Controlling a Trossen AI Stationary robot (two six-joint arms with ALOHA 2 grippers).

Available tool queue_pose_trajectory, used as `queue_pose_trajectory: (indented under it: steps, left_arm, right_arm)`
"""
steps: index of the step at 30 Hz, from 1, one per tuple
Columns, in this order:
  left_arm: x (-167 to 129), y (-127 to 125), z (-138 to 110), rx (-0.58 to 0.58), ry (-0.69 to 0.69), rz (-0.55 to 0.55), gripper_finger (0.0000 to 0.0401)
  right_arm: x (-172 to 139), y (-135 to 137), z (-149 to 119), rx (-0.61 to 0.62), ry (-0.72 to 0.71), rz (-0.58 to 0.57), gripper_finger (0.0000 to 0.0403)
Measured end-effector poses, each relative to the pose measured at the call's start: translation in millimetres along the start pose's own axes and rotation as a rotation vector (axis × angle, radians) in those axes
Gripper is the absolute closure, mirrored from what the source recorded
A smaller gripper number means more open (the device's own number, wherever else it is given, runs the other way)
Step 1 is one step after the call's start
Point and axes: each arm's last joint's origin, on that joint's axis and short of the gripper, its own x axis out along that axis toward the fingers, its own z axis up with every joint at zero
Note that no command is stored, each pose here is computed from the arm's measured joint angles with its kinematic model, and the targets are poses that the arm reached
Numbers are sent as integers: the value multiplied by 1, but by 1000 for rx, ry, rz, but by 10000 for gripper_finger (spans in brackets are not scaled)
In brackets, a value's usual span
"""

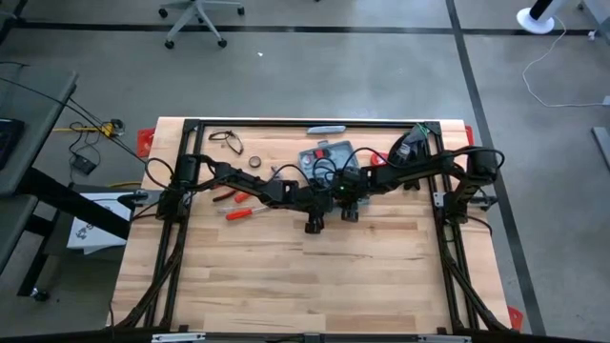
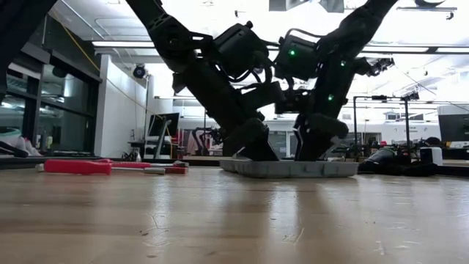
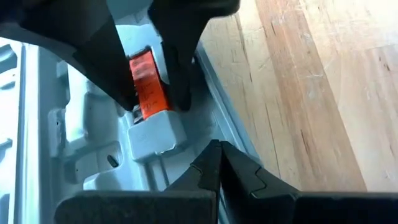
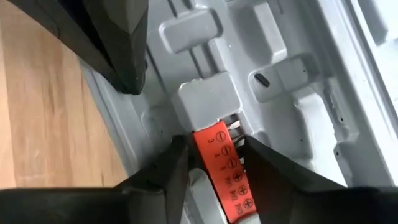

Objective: Prefit tool cases

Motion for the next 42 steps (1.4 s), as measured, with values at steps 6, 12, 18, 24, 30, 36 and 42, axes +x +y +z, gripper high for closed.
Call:
queue_pose_trajectory:
  steps: [6,12,18,24,30,36,42]
  left_arm:
    - [0,0,-1,11,11,12,400]
    - [-1,1,-2,15,36,36,400]
    - [-1,0,-5,11,48,36,400]
    - [0,0,-14,-35,28,40,400]
    - [1,-2,-19,-44,33,37,400]
    - [1,-2,-19,-40,26,36,400]
    - [2,-2,-17,-37,-1,28,400]
  right_arm:
    - [4,0,1,5,1,-19,358]
    - [4,2,2,11,-13,-50,358]
    - [-8,1,3,21,-43,-55,358]
    - [-30,1,1,11,-67,-63,401]
    - [-39,-1,1,23,-89,-85,398]
    - [-42,-1,3,24,-112,-52,400]
    - [-42,1,5,-14,-129,21,400]
